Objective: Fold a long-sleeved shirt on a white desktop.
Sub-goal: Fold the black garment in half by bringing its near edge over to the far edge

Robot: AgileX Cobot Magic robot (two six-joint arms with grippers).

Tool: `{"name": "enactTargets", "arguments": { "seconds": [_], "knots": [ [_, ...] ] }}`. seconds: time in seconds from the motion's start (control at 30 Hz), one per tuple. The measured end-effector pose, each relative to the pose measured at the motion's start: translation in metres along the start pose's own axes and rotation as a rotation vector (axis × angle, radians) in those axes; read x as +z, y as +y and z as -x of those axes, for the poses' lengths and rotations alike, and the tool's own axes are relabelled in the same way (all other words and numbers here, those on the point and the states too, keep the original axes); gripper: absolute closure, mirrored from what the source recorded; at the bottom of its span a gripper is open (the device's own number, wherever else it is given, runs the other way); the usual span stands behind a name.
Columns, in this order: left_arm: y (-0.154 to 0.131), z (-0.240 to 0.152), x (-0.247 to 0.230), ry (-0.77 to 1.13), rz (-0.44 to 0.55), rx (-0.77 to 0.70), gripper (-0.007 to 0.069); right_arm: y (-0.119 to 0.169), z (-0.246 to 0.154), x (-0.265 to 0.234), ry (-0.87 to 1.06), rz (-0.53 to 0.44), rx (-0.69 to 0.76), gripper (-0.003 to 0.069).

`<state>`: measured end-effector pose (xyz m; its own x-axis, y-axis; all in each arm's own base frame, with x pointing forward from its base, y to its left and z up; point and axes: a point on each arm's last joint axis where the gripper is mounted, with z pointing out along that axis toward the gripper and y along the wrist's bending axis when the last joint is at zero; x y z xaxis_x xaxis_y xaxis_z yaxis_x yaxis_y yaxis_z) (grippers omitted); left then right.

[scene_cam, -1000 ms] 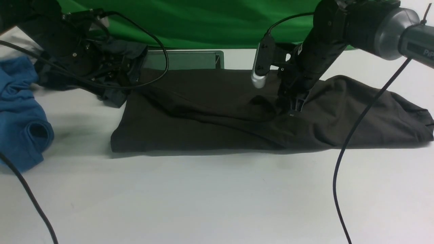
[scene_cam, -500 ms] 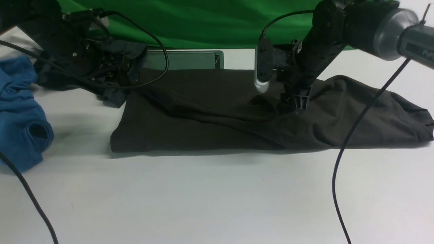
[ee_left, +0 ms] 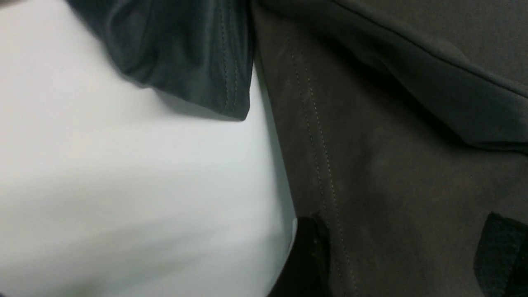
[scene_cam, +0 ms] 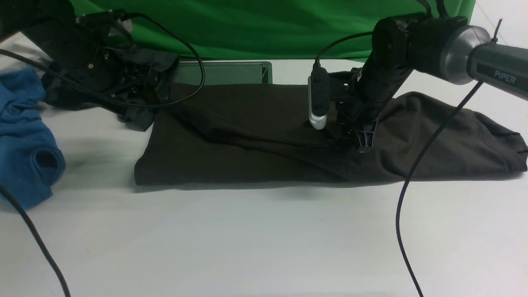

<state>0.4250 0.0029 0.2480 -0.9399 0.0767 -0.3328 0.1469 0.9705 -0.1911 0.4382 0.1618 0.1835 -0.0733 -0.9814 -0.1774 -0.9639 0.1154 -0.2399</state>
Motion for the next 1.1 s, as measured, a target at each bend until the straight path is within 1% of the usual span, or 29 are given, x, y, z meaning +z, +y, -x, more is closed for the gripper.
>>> {"name": "enactTargets", "arguments": {
  "seconds": [0.1, 0.27, 0.3, 0.37, 0.43, 0.5, 0.53, 0.57, 0.6, 0.63, 0.67, 0.77, 0.83, 0.93, 1.03, 1.1],
  "knots": [
    [0.000, 0.000, 0.000, -0.002, 0.000, 0.000, 0.0106, 0.003, -0.002, 0.006, 0.001, 0.003, 0.003, 0.0215],
    [0.000, 0.000, 0.000, -0.005, 0.000, 0.000, 0.0106, 0.008, -0.006, 0.019, -0.012, -0.033, 0.026, 0.0216],
    [0.000, 0.000, 0.000, -0.005, 0.000, 0.000, 0.0106, 0.009, -0.006, 0.021, -0.017, -0.042, 0.039, 0.0216],
    [0.000, 0.000, 0.000, -0.005, 0.000, 0.000, 0.0106, 0.005, -0.005, 0.022, -0.041, -0.090, 0.071, 0.0225],
    [0.000, 0.000, 0.000, -0.005, 0.000, 0.000, 0.0106, 0.004, -0.004, 0.023, -0.049, -0.107, 0.081, 0.0244],
    [0.000, 0.000, 0.000, -0.005, 0.000, 0.000, 0.0106, 0.003, -0.004, 0.023, -0.057, -0.123, 0.086, 0.0313],
    [0.000, 0.000, 0.000, -0.005, 0.000, 0.000, 0.0106, 0.003, -0.004, 0.023, -0.059, -0.128, 0.092, 0.0375],
    [0.000, 0.000, 0.000, -0.005, 0.000, 0.000, 0.0106, 0.003, -0.004, 0.023, -0.059, -0.128, 0.092, 0.0375],
    [0.000, 0.000, 0.000, -0.005, -0.001, 0.000, 0.0106, 0.002, -0.003, 0.022, -0.062, -0.132, 0.098, 0.0426],
    [0.000, 0.001, 0.000, -0.008, -0.005, -0.003, 0.0106, 0.002, -0.003, 0.019, -0.068, -0.140, 0.110, 0.0526],
    [-0.001, 0.001, 0.000, -0.011, -0.011, -0.007, 0.0106, 0.001, -0.002, 0.017, -0.072, -0.148, 0.113, 0.0572],
    [-0.002, 0.001, 0.000, -0.015, -0.021, -0.013, 0.0106, -0.001, -0.002, 0.013, -0.080, -0.161, 0.119, 0.0608],
    [-0.002, 0.001, 0.000, -0.015, -0.022, -0.014, 0.0106, -0.003, -0.001, 0.011, -0.090, -0.167, 0.136, 0.0609],
    [-0.002, 0.001, 0.000, -0.015, -0.022, -0.014, 0.0106, -0.015, -0.002, 0.001, -0.141, -0.191, 0.200, 0.0610],
    [-0.002, 0.001, 0.000, -0.016, -0.022, -0.014, 0.0106, -0.035, -0.007, -0.016, -0.215, -0.242, 0.295, 0.0610],
    [-0.002, 0.002, 0.000, -0.017, -0.021, -0.014, 0.0106, -0.042, -0.011, -0.020, -0.233, -0.264, 0.330, 0.0610]
  ]
}}
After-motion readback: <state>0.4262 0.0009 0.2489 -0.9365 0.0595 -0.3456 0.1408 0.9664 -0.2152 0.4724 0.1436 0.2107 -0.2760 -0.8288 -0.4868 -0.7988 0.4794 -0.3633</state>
